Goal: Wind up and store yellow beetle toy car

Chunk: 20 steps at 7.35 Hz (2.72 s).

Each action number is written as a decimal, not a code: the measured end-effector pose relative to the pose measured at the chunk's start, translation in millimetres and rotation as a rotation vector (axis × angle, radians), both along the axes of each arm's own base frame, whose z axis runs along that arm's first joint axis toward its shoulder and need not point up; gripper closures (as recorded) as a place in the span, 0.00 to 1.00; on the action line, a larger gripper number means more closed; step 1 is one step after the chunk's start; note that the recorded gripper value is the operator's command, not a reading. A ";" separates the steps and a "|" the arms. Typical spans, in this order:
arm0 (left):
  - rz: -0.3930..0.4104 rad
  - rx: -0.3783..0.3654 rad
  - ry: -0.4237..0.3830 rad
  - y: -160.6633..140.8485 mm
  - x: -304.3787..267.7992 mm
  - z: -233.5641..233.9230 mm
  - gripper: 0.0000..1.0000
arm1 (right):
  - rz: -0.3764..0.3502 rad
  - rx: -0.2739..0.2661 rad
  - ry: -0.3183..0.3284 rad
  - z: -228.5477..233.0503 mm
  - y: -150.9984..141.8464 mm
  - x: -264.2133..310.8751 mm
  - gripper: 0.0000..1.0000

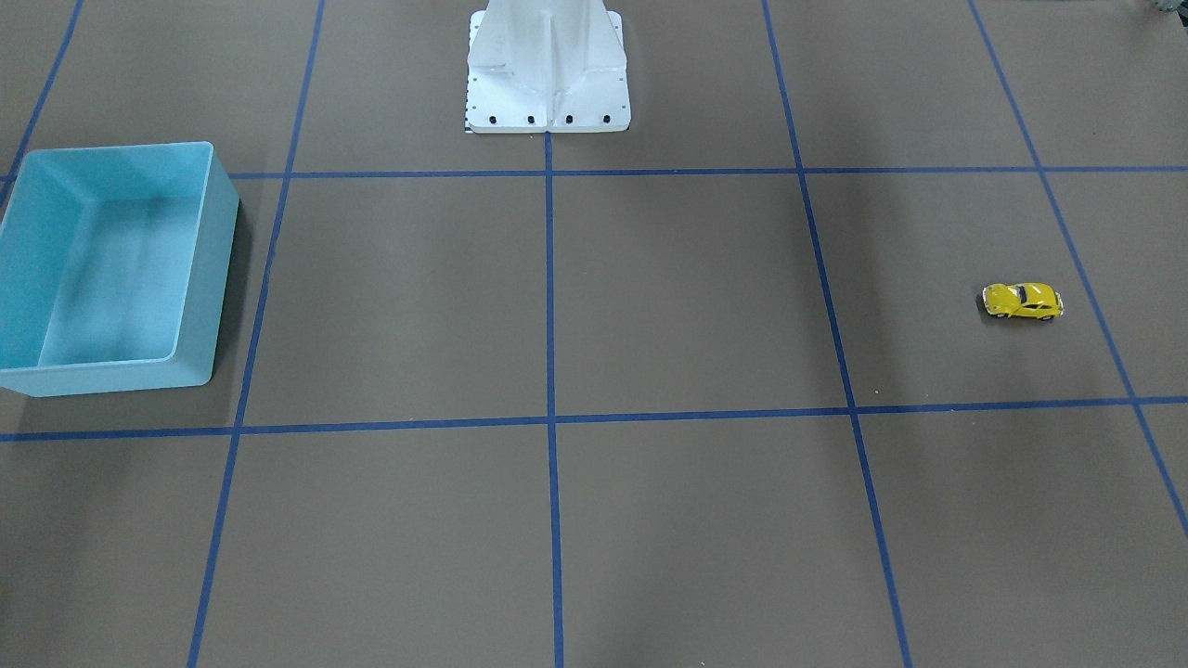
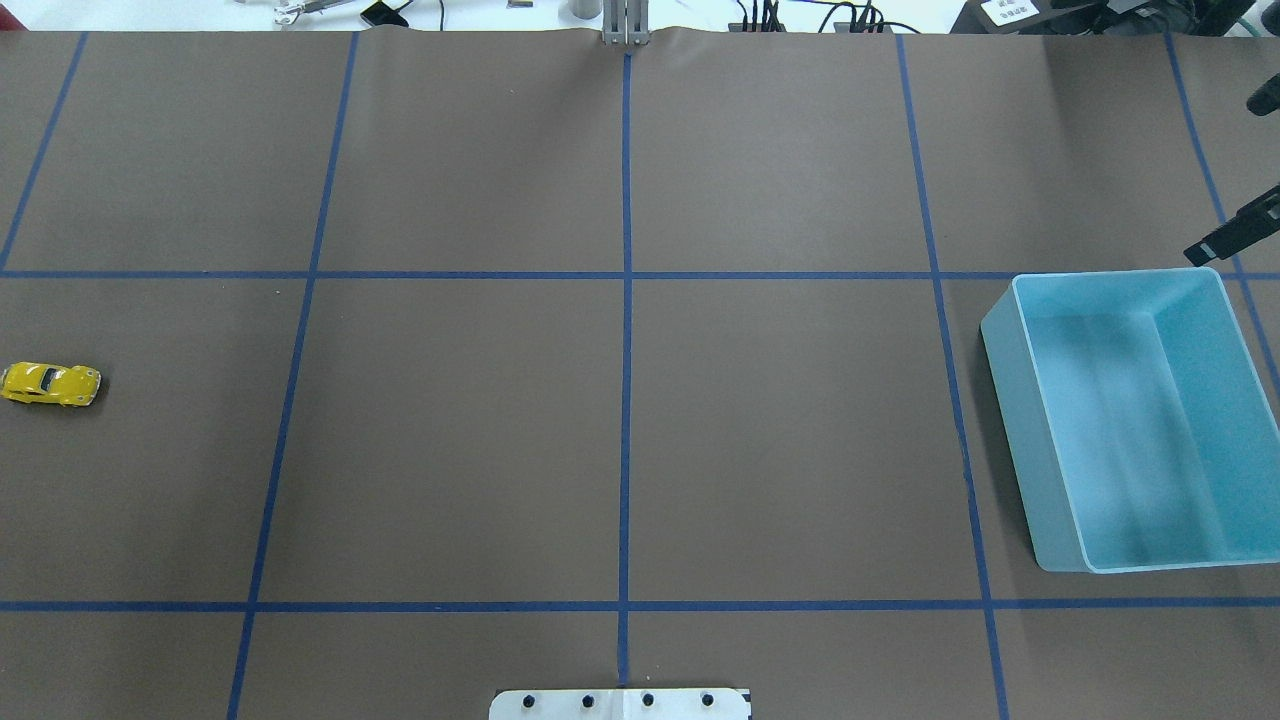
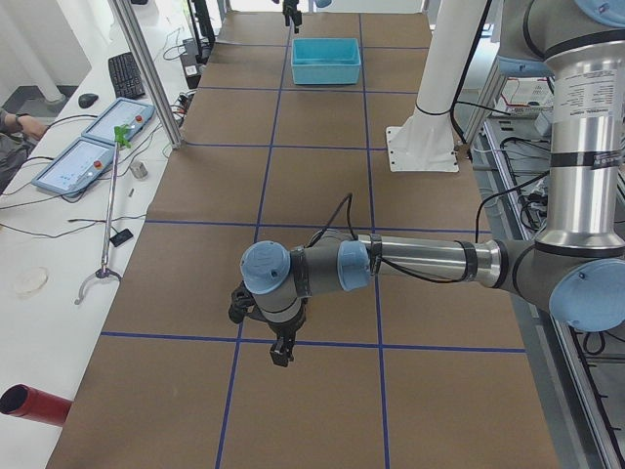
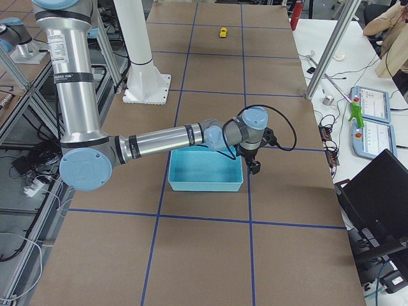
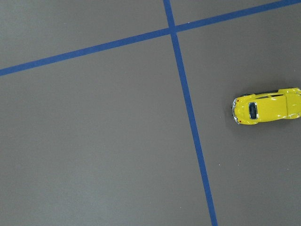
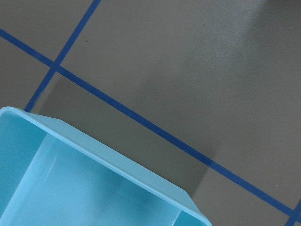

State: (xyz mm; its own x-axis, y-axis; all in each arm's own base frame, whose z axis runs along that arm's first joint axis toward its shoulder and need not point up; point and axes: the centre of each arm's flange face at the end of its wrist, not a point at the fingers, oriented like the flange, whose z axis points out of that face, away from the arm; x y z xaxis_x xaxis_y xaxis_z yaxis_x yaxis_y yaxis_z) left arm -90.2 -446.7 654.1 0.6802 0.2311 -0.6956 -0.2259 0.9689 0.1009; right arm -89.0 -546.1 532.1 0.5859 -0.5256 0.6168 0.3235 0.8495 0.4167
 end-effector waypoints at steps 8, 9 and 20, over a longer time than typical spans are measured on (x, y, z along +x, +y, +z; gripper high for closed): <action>0.004 0.011 0.000 0.1 0.0 -3.7 0.00 | -0.002 -0.020 0.003 10.7 3.1 0.5 0.00; 0.005 0.016 0.000 -0.3 0.0 -5.4 0.00 | -0.002 -0.021 0.004 11.6 3.0 0.5 0.00; 0.013 0.088 -0.017 -16.6 0.9 -43.5 0.00 | -0.002 -0.016 0.004 9.6 2.3 0.3 0.00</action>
State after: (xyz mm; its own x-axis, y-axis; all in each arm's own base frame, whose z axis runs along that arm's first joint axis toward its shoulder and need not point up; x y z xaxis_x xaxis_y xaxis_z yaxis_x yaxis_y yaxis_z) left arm -89.2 -463.3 610.6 0.6883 0.2998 -0.6606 -0.2407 0.9534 0.1819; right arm -88.6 -543.9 541.7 0.5869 -0.5170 0.6231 0.3272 0.8554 0.4016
